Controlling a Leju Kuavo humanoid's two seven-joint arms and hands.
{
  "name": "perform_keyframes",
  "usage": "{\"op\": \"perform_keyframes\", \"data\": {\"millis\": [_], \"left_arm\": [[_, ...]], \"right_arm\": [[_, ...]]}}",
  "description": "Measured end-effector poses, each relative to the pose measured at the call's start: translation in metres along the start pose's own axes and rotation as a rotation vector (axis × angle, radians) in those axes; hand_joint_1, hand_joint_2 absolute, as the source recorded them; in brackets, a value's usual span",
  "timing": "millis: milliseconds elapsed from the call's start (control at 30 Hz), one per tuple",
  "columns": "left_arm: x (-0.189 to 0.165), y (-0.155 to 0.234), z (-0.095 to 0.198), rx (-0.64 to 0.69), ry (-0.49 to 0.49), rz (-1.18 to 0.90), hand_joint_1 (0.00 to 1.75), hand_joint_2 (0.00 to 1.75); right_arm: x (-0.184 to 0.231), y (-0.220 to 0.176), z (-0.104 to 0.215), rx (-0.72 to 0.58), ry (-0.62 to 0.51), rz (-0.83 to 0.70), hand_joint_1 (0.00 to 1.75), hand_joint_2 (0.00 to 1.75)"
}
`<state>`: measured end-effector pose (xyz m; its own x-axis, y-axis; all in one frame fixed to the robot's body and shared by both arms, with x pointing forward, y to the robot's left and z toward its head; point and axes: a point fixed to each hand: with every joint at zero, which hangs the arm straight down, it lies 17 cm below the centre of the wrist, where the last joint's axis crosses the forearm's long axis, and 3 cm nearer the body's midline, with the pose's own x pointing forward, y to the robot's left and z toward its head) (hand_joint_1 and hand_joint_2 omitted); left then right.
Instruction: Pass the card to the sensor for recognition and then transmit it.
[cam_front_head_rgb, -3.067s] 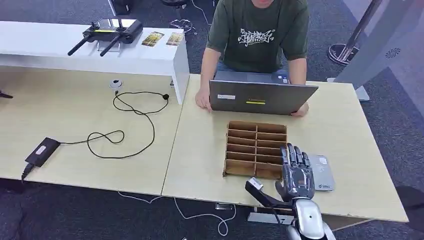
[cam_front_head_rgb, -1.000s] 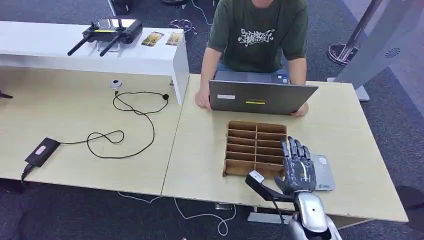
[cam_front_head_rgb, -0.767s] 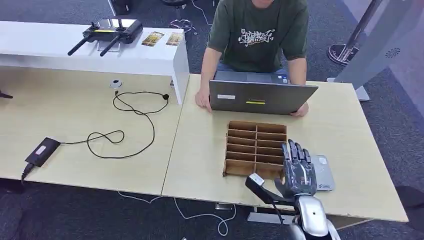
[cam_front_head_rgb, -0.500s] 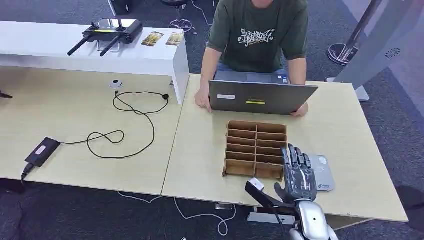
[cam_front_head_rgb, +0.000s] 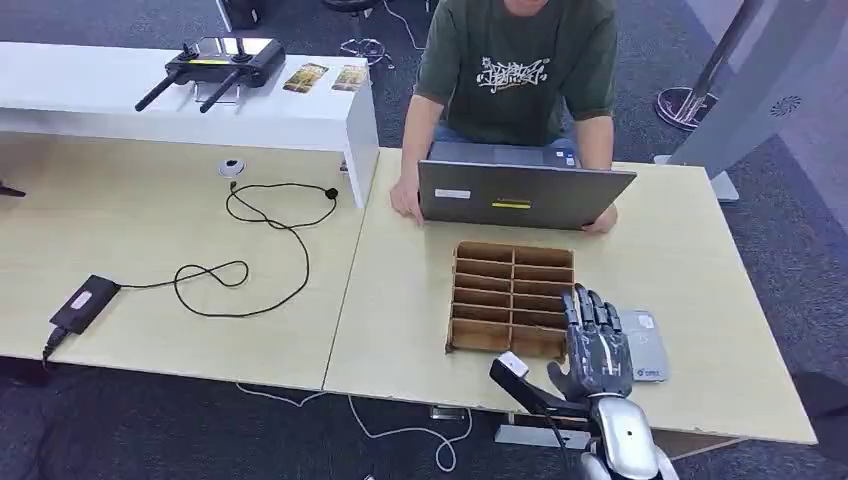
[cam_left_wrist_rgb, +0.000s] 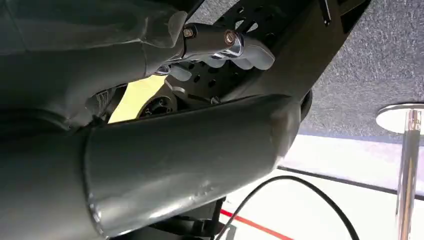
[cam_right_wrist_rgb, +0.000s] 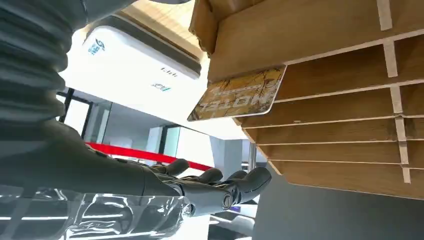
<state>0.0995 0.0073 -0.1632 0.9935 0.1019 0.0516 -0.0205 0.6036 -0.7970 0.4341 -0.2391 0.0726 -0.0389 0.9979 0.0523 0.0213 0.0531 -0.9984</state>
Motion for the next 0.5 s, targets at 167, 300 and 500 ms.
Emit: {"op": "perform_keyframes", "data": {"millis": [167,300,500], "left_arm": [[0.0002,0.0006,0.0003,0.001,0.001,-0.001,0.0,0.0],[0.0001,0.0008,0.0004,0.002,0.002,-0.002,0.0,0.0],[-0.0002,0.0028,0.0015,0.006,0.013,-0.014,0.0,0.0]], "right_arm": [[0.0001,0.0006,0.0002,0.003,0.001,-0.01,1.38,1.75],[0.0002,0.0006,0.0002,0.003,0.001,-0.013,1.66,1.75],[-0.001,0.002,0.0014,0.006,0.004,-0.012,1.59,1.75]]}}
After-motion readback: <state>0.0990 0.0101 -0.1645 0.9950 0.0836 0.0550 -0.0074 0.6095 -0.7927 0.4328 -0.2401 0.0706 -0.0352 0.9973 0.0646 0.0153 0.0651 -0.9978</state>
